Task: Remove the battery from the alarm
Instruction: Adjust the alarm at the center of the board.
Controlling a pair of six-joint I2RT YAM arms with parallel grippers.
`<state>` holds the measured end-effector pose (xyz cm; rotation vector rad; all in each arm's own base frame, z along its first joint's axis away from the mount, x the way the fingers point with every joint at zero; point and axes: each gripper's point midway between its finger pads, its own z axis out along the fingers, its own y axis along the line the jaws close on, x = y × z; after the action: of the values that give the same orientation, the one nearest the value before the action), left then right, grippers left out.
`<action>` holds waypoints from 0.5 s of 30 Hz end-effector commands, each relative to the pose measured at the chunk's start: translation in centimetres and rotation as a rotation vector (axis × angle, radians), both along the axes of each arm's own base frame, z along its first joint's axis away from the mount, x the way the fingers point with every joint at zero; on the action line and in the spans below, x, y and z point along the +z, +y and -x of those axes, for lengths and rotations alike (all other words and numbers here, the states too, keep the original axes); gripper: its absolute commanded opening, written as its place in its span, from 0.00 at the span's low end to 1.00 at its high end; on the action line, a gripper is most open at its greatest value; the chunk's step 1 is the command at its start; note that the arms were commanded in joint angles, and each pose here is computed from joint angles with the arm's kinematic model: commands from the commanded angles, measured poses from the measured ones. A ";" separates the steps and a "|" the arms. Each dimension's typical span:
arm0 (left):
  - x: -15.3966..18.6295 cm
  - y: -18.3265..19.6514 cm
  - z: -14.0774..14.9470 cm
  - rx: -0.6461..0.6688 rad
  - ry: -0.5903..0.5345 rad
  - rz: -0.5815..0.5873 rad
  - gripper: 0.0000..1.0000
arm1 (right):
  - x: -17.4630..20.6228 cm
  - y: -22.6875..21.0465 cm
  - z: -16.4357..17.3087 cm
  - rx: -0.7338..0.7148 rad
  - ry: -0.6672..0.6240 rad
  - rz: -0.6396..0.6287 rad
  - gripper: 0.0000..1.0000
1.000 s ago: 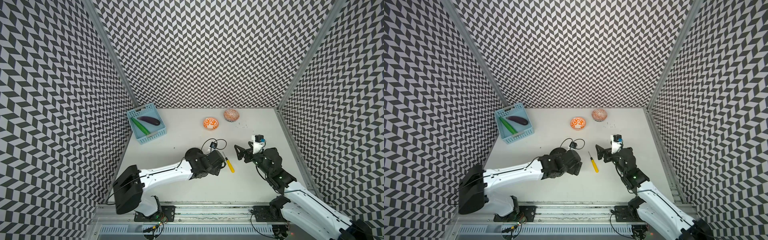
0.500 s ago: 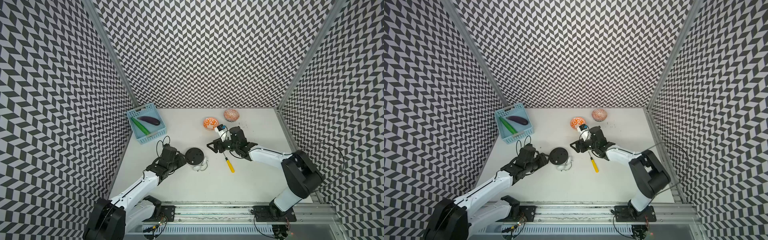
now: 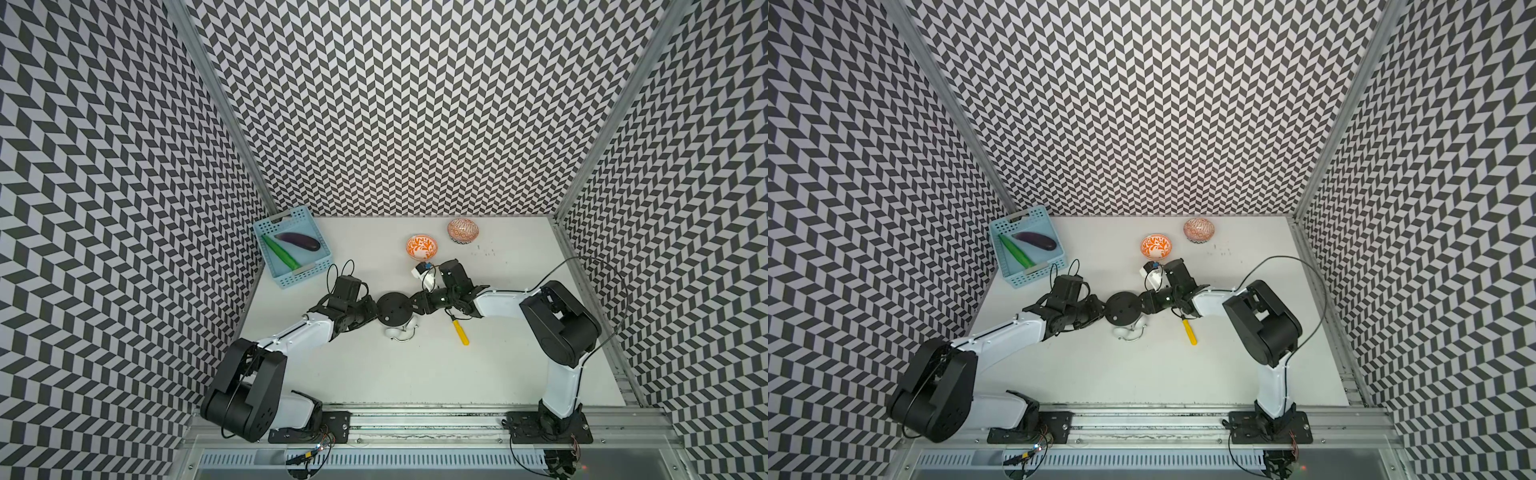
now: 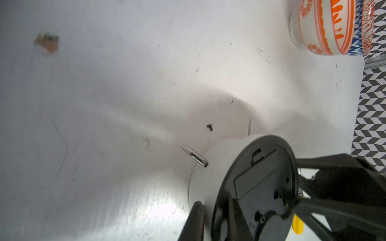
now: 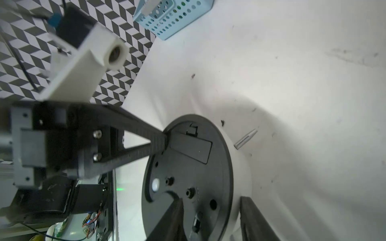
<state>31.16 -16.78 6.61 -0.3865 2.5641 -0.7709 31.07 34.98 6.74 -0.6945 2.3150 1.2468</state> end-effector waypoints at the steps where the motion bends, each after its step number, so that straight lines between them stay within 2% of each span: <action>1: 0.5 -2.7 -0.7 -0.146 -0.023 0.005 0.18 | 2.1 0.7 5.2 0.113 0.029 -0.083 0.47; 8: -0.5 -9.6 -1.5 -0.363 0.001 -0.001 0.22 | 3.0 -1.1 9.9 0.005 0.039 -0.107 0.52; 12: -0.4 -12.8 -2.5 -0.472 -0.025 -0.024 0.37 | 2.9 -1.0 12.4 0.032 0.055 -0.106 0.57; 15: 0.6 -13.1 -3.9 -0.477 -0.064 -0.055 0.45 | 2.1 -1.2 12.9 0.027 0.082 -0.084 0.58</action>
<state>34.51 -29.93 6.41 0.2254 2.6423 -0.8781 17.81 33.48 7.48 -0.6890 2.3665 1.3627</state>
